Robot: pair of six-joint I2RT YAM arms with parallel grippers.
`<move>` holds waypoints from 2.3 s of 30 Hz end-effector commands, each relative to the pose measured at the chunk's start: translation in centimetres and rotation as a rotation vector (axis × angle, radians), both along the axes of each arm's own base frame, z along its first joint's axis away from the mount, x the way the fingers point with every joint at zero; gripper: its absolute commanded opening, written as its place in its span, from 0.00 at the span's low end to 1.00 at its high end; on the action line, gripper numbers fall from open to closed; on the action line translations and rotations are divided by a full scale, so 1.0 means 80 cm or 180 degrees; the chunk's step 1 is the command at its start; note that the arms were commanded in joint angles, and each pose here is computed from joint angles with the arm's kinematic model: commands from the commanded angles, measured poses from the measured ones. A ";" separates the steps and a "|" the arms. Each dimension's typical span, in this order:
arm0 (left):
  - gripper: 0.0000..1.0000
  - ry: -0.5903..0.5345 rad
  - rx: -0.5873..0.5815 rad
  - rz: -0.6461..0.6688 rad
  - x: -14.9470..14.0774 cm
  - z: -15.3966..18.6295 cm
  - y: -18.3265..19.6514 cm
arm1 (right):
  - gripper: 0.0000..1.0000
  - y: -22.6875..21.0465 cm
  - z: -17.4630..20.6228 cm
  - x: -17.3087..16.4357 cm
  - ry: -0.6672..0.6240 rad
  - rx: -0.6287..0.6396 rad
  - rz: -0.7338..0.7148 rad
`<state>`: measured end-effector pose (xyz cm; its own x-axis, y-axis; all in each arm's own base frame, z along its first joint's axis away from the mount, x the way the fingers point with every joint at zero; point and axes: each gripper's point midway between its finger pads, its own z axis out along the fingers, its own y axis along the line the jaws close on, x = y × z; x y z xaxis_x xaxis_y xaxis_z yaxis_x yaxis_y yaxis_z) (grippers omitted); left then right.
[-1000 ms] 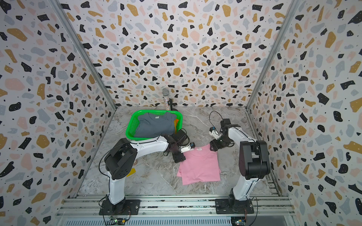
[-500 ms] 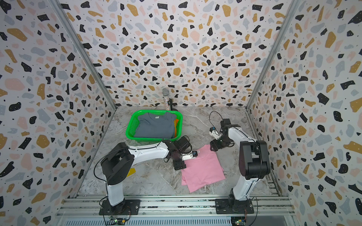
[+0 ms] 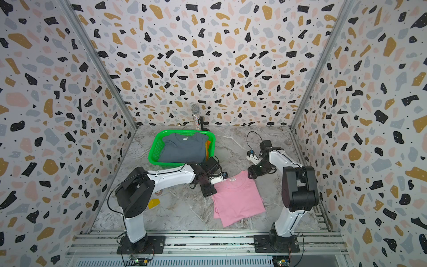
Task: Put the folded t-shirts into the basket
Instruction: Pick up the T-shirt from the center of the board, then place the T-shirt in the bin.
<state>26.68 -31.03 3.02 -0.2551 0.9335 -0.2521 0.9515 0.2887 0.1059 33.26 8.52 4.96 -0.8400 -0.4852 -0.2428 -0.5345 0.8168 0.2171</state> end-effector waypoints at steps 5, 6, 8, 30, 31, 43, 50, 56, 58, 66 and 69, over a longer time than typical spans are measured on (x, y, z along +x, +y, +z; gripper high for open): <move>0.85 0.0361 0.0187 0.0044 -0.014 -0.032 0.002 | 0.73 0.016 -0.019 -0.002 0.0268 0.0006 0.0154; 0.84 0.0394 0.0194 0.0045 -0.016 -0.034 0.002 | 0.73 0.017 -0.022 -0.002 0.0290 -0.0022 0.0170; 0.83 0.0445 0.0224 0.0058 -0.018 -0.041 0.002 | 0.72 0.017 -0.028 -0.001 0.0324 -0.0068 0.0188; 0.00 0.0455 -0.0163 0.0155 -0.014 -0.010 -0.009 | 0.00 0.058 0.012 -0.008 0.0110 0.0625 0.0134; 0.00 0.0432 -0.0210 0.0158 -0.012 -0.003 -0.009 | 0.00 0.059 0.020 -0.006 0.0006 0.0650 0.0133; 0.00 0.0228 -0.0365 -0.0265 -0.008 0.063 0.012 | 0.00 0.078 0.096 -0.008 -0.0956 0.1192 0.0156; 0.00 -0.0023 -0.0353 -0.0270 0.003 0.092 0.036 | 0.00 0.091 0.128 -0.011 -0.1269 0.1486 0.0152; 0.00 -0.0262 -0.0260 -0.0353 0.000 0.123 0.065 | 0.00 0.116 0.152 -0.018 -0.1457 0.1723 0.0236; 0.00 -0.0321 -0.0202 -0.0378 -0.001 0.131 0.077 | 0.00 0.123 0.161 -0.016 -0.1527 0.1797 0.0236; 0.00 -0.0473 -0.0019 -0.0409 -0.005 0.164 0.117 | 0.00 0.154 0.189 -0.012 -0.1659 0.1992 0.0262; 0.00 -0.0515 0.0054 -0.0408 -0.005 0.175 0.133 | 0.00 0.170 0.202 -0.007 -0.1749 0.2043 0.0267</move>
<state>26.65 -22.18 15.81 -0.1099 0.9467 -0.3028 0.9526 0.1873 0.2398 31.76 20.88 17.98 -0.5497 -0.2212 -0.8055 -0.7343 0.5876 0.3398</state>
